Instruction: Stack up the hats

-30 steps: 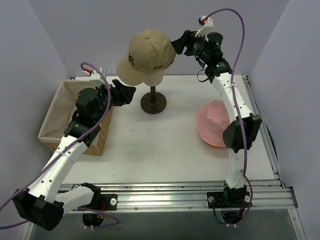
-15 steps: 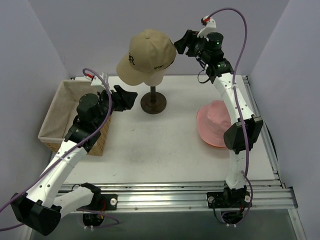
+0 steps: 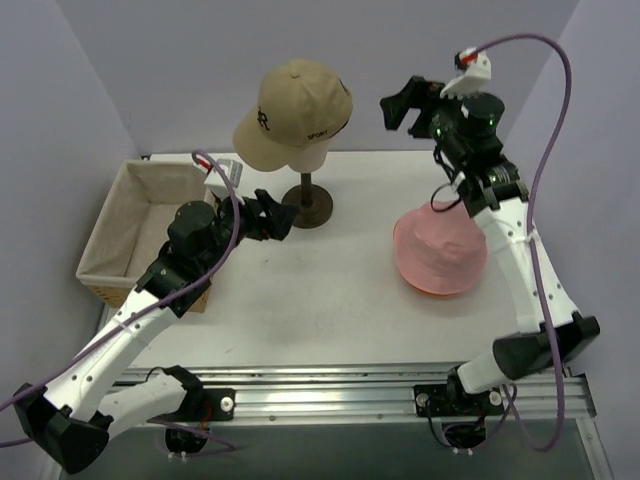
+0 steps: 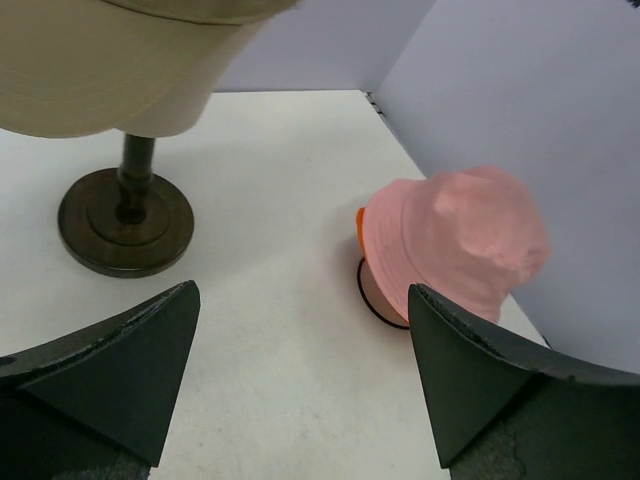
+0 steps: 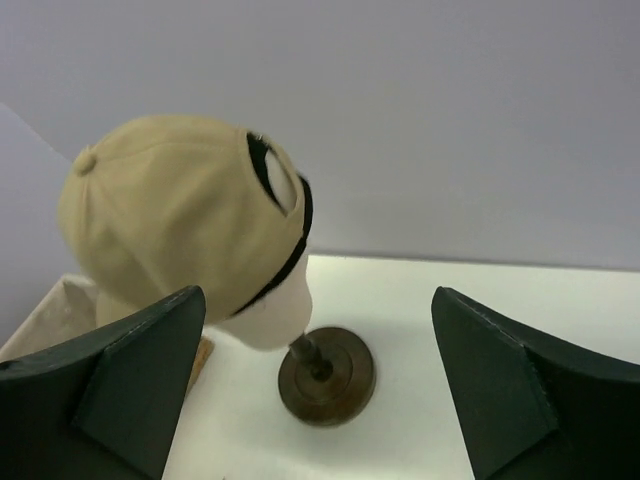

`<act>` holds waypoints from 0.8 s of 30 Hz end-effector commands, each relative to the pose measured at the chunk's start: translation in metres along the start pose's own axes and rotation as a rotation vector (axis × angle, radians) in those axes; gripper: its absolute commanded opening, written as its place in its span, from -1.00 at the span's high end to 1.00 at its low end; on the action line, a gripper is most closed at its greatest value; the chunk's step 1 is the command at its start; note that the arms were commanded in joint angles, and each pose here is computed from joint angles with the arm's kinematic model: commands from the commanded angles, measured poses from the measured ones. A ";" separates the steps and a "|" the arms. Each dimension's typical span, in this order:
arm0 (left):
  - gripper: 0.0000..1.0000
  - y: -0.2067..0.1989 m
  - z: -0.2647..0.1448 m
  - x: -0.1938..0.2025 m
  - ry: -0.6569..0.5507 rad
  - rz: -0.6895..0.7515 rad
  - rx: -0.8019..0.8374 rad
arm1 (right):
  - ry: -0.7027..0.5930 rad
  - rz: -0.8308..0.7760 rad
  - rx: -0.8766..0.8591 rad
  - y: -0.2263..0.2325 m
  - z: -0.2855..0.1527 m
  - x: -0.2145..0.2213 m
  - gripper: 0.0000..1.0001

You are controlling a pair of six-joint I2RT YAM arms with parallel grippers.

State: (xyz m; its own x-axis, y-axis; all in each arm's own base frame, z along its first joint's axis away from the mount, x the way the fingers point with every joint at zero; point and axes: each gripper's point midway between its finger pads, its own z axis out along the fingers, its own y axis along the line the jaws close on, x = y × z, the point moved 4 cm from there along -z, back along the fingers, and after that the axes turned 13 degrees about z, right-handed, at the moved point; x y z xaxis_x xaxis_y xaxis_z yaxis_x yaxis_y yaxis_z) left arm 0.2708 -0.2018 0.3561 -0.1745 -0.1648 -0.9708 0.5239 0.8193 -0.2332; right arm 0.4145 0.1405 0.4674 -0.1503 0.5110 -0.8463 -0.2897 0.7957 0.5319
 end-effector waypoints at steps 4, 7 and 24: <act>-0.88 -0.031 -0.025 -0.002 -0.039 0.091 0.088 | 0.083 -0.005 -0.021 0.008 -0.073 0.050 -1.00; -0.88 -0.052 -0.035 0.004 -0.024 0.146 0.137 | 0.093 0.011 -0.067 0.014 -0.117 0.060 -1.00; -0.88 -0.063 -0.068 0.016 -0.032 0.175 0.198 | 0.177 0.024 -0.052 -0.023 -0.207 0.124 -1.00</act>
State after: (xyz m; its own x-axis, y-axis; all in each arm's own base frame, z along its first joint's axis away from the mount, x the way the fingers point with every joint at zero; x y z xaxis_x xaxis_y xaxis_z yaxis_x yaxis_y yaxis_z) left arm 0.1787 -0.2216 0.3564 -0.0611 -0.0549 -0.9966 0.7013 0.7082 -0.0820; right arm 0.2119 0.1173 0.3431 -0.3338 0.4762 -0.8135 -0.2939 0.7674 0.5698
